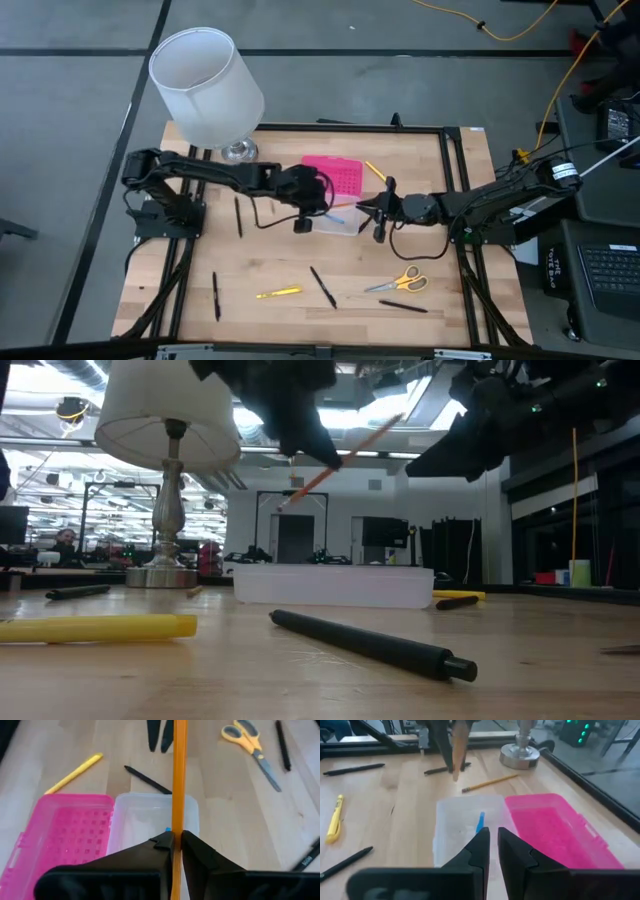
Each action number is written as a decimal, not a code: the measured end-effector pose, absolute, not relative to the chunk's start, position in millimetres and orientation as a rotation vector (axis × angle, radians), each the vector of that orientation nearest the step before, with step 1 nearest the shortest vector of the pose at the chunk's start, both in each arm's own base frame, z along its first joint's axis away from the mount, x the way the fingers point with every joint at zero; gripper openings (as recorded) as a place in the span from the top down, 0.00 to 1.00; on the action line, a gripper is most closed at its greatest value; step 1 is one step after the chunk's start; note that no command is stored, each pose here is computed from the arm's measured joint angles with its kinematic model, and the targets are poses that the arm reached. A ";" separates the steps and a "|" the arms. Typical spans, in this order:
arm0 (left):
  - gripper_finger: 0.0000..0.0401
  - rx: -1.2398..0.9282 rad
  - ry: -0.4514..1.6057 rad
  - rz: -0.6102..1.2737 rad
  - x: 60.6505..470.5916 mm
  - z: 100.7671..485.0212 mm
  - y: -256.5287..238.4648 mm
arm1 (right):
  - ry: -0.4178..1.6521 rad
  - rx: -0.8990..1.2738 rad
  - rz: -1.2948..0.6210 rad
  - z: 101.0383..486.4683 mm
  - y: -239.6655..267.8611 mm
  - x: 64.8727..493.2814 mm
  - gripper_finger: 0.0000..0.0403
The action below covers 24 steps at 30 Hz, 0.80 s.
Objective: Pick & place school supplies into a supply box
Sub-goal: Put the orange pencil into the transparent supply box
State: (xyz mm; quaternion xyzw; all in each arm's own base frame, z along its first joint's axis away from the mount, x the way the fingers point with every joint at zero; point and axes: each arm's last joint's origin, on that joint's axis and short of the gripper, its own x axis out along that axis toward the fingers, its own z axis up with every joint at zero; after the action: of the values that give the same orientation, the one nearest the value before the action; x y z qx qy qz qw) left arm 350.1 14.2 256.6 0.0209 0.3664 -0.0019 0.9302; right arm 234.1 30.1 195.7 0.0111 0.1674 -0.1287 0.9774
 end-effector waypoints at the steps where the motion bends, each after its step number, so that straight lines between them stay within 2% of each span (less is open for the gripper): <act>1: 0.96 0.041 0.772 -0.004 352.0 253.9 14.3 | 0.339 0.028 -0.256 195.5 31.2 233.9 0.89; 24: 0.96 0.017 0.936 0.043 369.5 205.8 23.4 | 0.300 0.014 -0.154 199.5 51.3 231.9 0.89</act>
State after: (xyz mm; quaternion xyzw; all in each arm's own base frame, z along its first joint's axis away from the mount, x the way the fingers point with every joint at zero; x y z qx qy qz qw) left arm 369.5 23.4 205.8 0.0081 0.4510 0.0206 0.8922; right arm 231.9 51.3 199.5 0.0071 0.1492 -0.0765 0.9858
